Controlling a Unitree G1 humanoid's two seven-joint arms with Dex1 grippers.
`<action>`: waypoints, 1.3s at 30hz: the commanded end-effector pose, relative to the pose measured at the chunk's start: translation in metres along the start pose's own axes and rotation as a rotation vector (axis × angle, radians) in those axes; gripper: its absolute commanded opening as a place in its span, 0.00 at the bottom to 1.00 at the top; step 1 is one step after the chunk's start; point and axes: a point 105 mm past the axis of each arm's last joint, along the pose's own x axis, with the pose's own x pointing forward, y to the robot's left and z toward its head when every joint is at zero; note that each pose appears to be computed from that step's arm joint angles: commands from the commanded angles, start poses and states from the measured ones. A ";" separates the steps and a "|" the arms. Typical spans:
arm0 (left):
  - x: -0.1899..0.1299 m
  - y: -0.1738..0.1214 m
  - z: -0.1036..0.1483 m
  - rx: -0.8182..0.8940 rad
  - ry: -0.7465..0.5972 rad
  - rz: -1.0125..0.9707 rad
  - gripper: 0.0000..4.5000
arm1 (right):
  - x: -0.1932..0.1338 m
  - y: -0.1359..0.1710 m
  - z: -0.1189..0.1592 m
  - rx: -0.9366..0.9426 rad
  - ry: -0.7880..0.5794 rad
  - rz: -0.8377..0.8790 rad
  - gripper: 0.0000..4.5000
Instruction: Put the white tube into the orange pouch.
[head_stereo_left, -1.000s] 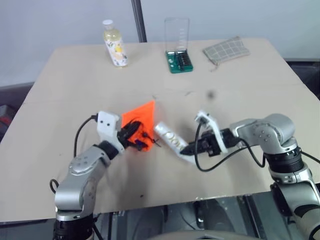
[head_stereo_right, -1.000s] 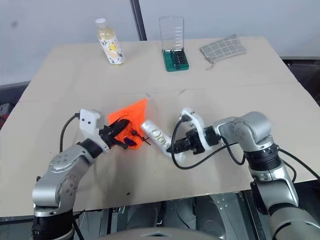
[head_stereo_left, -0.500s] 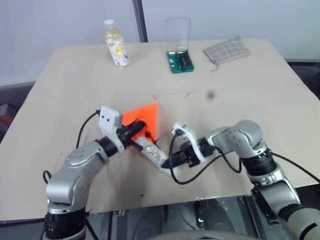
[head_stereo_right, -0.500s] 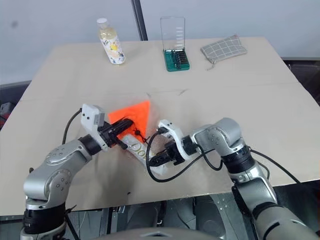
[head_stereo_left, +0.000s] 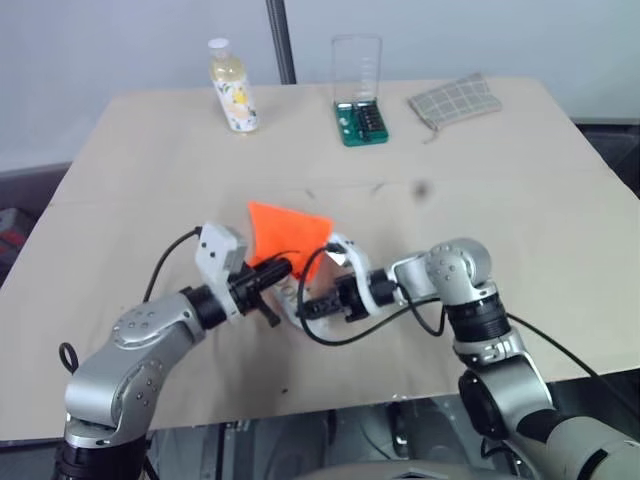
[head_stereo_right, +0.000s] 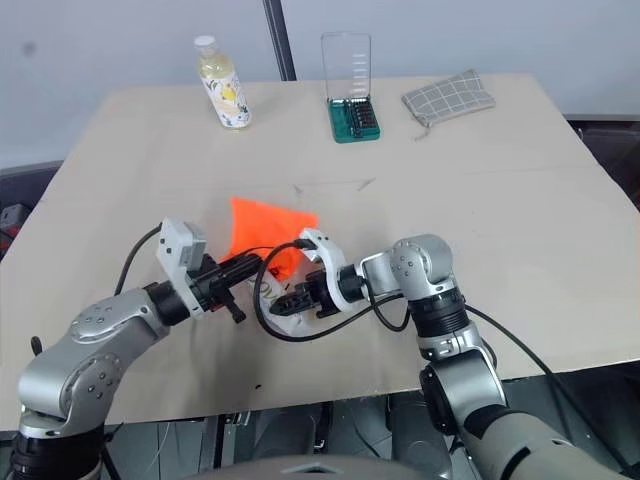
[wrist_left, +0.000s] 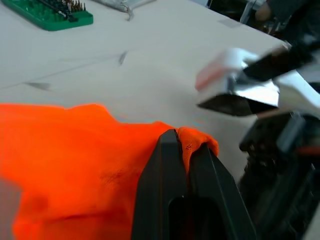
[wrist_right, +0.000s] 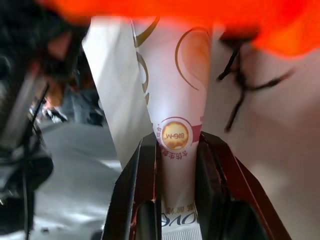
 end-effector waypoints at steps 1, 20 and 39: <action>-0.004 0.009 0.011 0.062 -0.039 0.046 0.00 | -0.010 0.009 0.020 -0.002 -0.082 0.021 0.20; 0.006 0.003 0.017 0.064 -0.064 0.021 0.00 | -0.005 0.010 0.046 0.208 -0.269 0.020 0.20; 0.016 -0.036 0.001 0.175 -0.004 -0.179 0.00 | 0.027 0.029 0.069 0.135 -0.234 0.024 0.20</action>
